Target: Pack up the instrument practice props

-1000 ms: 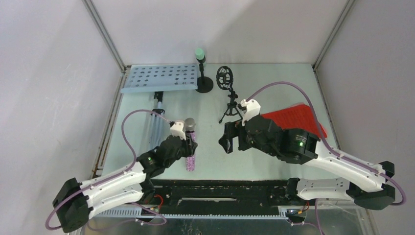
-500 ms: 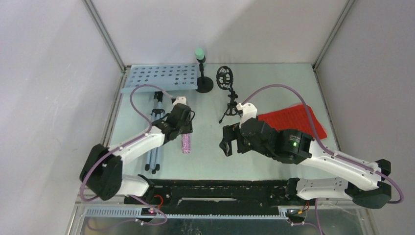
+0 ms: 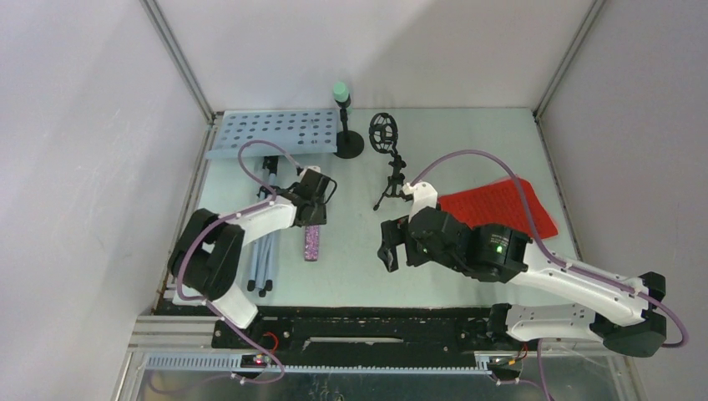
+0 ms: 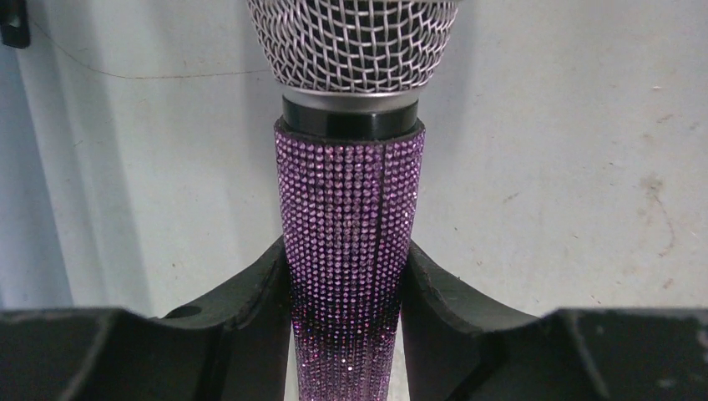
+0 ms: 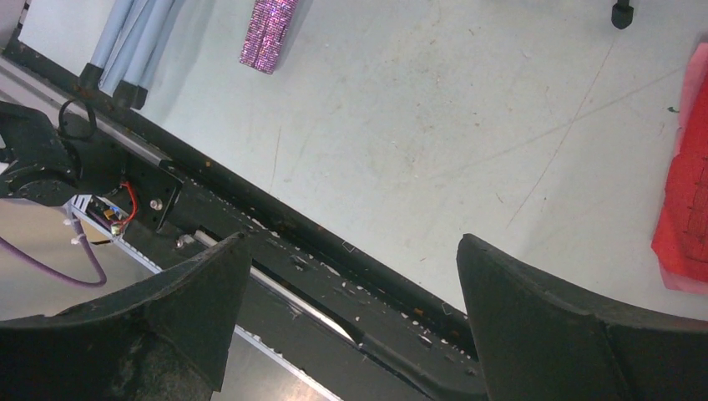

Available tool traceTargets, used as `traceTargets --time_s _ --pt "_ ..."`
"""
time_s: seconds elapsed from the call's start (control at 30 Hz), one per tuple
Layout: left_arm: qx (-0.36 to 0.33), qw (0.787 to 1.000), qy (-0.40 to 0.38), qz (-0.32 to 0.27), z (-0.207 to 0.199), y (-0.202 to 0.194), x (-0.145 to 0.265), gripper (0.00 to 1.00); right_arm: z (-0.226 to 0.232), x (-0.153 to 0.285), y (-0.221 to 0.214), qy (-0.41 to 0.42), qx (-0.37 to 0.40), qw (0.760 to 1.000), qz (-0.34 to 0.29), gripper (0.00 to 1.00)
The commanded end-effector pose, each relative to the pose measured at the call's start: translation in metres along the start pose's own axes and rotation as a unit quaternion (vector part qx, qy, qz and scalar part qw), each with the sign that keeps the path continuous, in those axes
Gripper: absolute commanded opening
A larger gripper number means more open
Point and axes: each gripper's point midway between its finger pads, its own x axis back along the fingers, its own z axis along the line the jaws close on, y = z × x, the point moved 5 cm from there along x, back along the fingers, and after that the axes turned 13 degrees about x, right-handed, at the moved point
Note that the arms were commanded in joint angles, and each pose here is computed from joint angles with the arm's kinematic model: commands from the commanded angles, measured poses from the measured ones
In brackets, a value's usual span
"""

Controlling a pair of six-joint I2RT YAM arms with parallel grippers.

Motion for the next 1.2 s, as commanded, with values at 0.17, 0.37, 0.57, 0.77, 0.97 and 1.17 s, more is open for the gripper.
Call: traceTargets --time_s 0.17,0.37,0.57,0.77,0.97,1.17 --pt "0.013 1.000 -0.005 -0.019 -0.008 0.017 -0.012 0.56 0.002 -0.002 -0.004 0.002 0.002 1.000 0.007 1.00" --pt "0.014 1.000 0.001 -0.018 -0.004 0.014 -0.013 0.69 0.003 -0.007 -0.008 -0.005 0.006 1.000 0.019 1.00" --pt "0.021 0.999 -0.010 -0.035 -0.004 0.021 0.001 0.75 0.002 -0.008 -0.007 -0.012 0.002 1.000 0.018 1.00" --pt "0.036 0.995 -0.057 -0.079 -0.009 0.044 0.046 0.84 -0.002 -0.005 -0.002 -0.022 -0.006 1.000 -0.001 1.00" --pt "0.061 0.979 -0.126 -0.148 -0.012 0.067 0.100 0.91 -0.005 -0.001 0.002 -0.032 -0.018 0.999 -0.016 1.00" --pt "0.085 0.943 -0.226 -0.231 -0.023 0.088 0.138 0.91 -0.007 0.002 0.001 -0.036 -0.026 0.999 -0.018 1.00"
